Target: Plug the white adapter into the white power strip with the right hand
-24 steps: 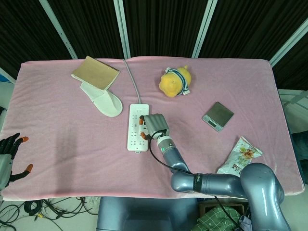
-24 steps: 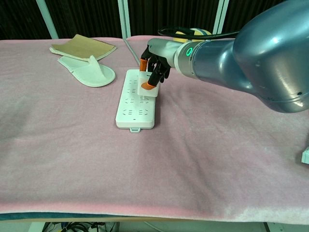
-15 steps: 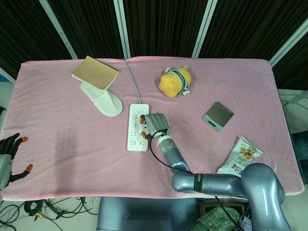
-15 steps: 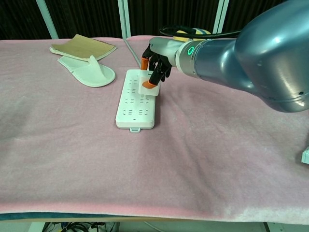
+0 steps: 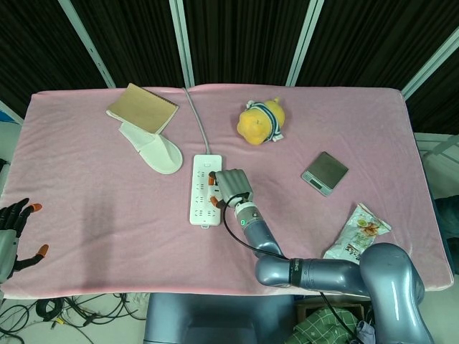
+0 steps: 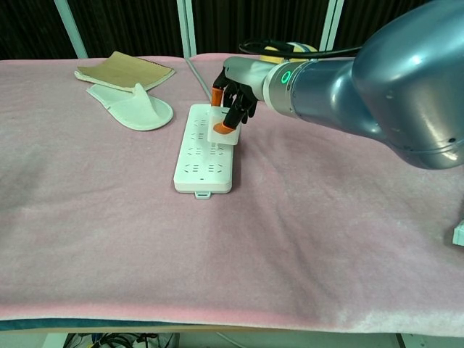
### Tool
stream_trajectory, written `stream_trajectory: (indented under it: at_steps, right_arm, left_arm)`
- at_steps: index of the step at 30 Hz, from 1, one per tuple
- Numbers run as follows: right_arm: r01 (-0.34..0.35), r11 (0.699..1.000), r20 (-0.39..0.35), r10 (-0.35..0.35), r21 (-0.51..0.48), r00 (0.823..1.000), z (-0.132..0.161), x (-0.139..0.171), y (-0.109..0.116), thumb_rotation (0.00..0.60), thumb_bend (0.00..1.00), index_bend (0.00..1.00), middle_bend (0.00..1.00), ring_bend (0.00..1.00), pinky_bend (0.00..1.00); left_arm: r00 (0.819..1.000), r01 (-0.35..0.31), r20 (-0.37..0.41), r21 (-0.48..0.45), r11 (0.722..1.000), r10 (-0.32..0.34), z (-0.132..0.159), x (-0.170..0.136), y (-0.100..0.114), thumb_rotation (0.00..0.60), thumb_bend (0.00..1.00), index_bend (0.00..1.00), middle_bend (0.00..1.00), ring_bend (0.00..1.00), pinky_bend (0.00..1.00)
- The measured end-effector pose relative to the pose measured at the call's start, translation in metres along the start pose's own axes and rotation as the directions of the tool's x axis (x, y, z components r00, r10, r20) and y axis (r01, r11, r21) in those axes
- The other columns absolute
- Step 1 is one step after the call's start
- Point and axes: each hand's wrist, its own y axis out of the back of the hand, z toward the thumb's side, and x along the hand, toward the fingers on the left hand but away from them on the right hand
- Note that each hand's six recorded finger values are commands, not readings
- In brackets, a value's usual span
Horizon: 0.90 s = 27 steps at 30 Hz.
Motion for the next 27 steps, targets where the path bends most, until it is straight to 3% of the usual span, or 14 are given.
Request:
stream_trajectory:
  at_steps: [27]
  right_arm:
    - [-0.020,1.000,-0.005,0.020,-0.006,1.000,-0.001,-0.002,-0.012,0.600,0.29,0.65,0.57,0.57,0.37]
  left_arm:
    - [1.000,0.003,-0.004,0.000,1.000,-0.003,0.000,0.000,0.000,0.600,0.28,0.13,0.02,0.00,0.00]
